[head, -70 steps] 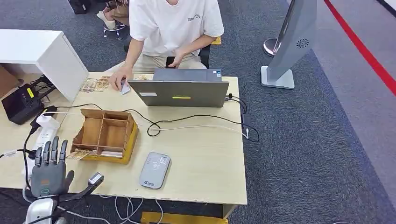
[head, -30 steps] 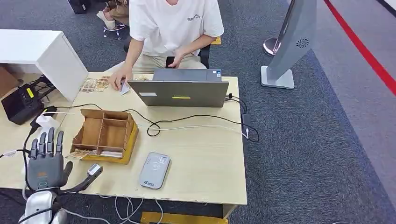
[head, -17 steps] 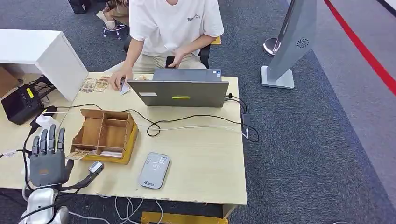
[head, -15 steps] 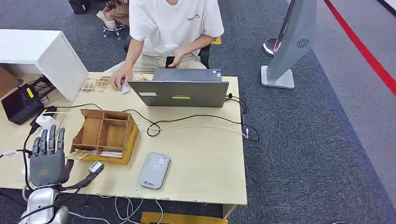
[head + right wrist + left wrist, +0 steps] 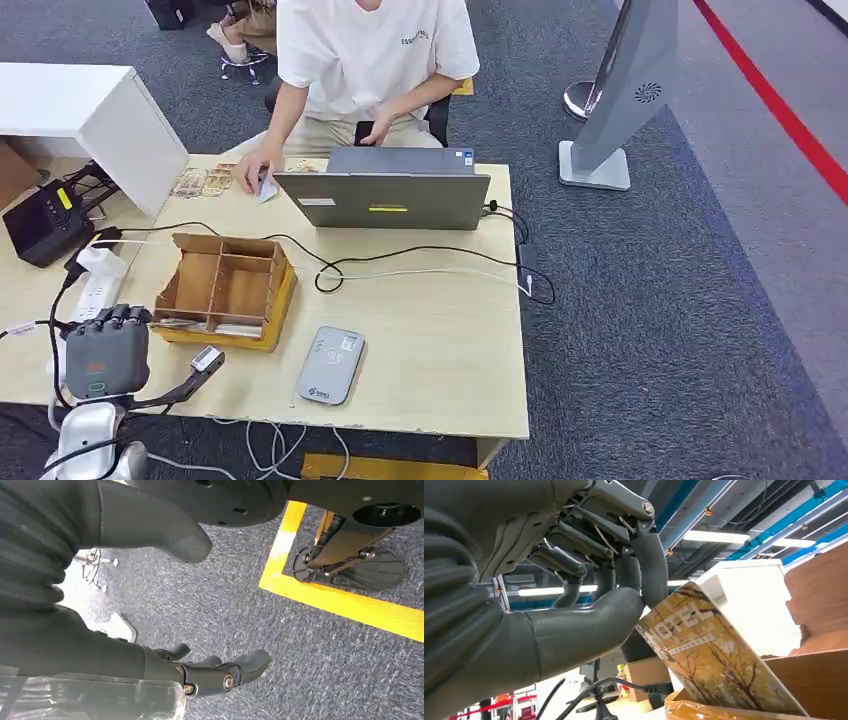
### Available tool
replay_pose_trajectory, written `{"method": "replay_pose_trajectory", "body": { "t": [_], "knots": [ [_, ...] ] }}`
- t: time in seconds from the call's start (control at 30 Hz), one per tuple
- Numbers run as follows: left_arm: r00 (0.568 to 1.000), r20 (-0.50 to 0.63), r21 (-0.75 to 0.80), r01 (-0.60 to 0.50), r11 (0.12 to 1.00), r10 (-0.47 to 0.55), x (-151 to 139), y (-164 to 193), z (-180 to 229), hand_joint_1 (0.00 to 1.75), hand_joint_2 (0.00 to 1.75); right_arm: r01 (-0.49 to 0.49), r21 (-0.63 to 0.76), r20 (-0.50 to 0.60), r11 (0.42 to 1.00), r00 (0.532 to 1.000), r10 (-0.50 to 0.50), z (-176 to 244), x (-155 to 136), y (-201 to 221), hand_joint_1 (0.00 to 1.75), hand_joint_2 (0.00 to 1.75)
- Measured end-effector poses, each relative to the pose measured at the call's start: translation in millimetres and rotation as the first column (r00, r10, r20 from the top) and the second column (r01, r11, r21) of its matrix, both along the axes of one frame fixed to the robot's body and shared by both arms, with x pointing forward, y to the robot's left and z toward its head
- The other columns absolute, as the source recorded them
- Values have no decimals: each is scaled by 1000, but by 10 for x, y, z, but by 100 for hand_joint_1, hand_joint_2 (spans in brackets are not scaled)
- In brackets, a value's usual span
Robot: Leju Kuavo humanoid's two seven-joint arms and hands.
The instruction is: Pass the card to the sensor for recognition and then transmit it.
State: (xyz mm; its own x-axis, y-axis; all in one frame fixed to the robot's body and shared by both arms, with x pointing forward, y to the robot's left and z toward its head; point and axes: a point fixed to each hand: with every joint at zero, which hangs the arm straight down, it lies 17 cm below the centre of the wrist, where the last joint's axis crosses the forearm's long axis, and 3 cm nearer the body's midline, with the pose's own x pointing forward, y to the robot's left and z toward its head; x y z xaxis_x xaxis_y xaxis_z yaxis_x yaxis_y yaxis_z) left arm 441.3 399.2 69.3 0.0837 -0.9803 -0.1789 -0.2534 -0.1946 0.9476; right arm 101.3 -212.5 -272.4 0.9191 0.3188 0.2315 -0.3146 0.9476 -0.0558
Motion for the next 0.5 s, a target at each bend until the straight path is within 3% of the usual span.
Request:
{"method": "replay_pose_trajectory", "body": {
  "t": [0.5],
  "knots": [
    [999,-15,8,37,999,-37,10,-62,-39,175,175,0,0,1,1000,1000,0,1,7,0,0,175]
  ]
}}
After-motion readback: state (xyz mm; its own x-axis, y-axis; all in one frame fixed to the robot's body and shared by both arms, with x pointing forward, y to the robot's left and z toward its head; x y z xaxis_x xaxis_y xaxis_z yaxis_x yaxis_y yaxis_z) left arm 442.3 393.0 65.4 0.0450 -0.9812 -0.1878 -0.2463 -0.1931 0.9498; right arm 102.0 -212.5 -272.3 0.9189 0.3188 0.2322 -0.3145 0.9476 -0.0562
